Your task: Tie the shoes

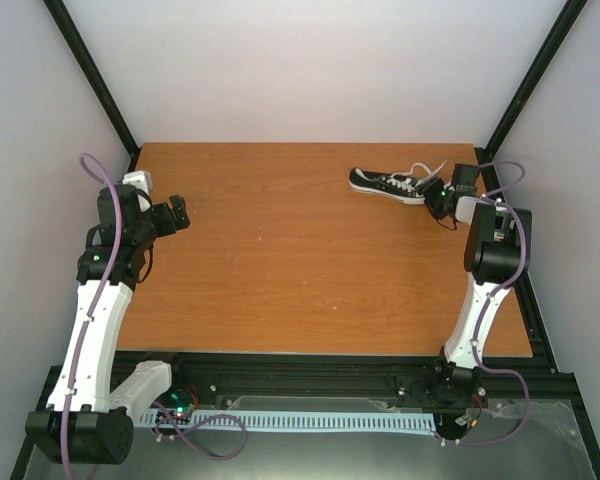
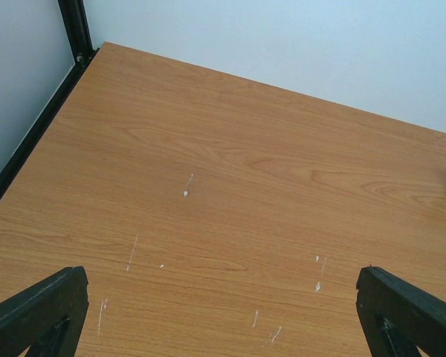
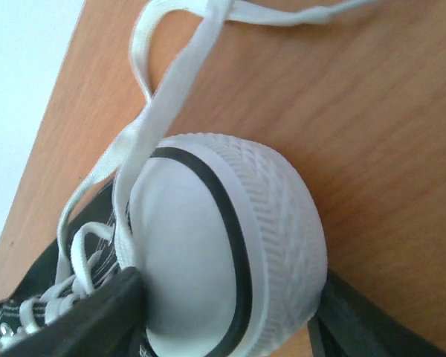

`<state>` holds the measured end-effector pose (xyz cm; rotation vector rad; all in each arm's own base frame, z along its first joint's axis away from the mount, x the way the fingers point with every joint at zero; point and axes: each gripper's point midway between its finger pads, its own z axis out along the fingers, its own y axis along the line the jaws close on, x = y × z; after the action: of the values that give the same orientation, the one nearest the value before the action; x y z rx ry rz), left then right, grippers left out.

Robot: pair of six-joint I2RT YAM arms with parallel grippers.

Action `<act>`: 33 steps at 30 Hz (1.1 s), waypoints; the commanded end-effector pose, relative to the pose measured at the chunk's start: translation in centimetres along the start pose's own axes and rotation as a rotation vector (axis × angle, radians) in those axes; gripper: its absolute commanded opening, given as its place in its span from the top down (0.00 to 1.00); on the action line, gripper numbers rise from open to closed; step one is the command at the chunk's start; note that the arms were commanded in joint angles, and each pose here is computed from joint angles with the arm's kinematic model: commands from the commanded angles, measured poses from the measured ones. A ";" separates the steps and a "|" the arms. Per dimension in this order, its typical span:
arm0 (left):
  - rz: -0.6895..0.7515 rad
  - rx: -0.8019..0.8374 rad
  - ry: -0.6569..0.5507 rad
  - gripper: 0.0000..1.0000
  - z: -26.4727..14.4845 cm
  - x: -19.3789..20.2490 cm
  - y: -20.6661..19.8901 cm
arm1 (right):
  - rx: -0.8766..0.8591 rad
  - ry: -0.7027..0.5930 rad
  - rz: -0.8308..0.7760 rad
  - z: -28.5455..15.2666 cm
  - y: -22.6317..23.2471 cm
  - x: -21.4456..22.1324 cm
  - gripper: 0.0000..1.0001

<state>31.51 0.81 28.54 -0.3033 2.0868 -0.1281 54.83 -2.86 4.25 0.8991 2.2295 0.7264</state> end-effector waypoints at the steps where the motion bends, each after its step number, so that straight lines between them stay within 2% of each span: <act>1: 0.021 -0.009 -0.013 0.00 -0.5 -0.2 0.2 | -0.046 0.096 0.058 1.6 -0.6 2.5 0.52; 8: 0.022 -0.016 -0.016 0.00 -0.6 -0.3 0.3 | -0.114 0.035 0.010 -1.4 2.0 1.6 0.96; 14: 0.021 -0.019 -0.015 0.00 -0.6 -0.2 0.4 | -0.162 -0.130 -0.083 -9.8 6.0 0.2 0.97; 19: 0.018 -0.026 -0.020 0.00 -0.8 -0.3 0.5 | -0.129 -0.304 -0.166 -18.0 8.9 -1.5 0.97; 22: 0.017 -0.032 -0.024 0.00 -0.9 -0.3 0.6 | -0.140 -0.352 -0.213 -21.9 10.8 -1.7 0.97; 27: 0.015 -0.040 -0.032 0.00 -1.1 -0.5 0.8 | -0.174 -0.267 -0.304 -23.7 14.3 1.4 0.97; 33: 0.010 -0.051 -0.038 0.00 -1.3 -0.5 1.0 | -0.276 -0.079 -0.444 -21.2 20.6 9.7 0.97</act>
<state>30.93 1.44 28.81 -0.3189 2.0760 -0.0865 43.05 4.69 28.21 0.4605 2.0169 0.6368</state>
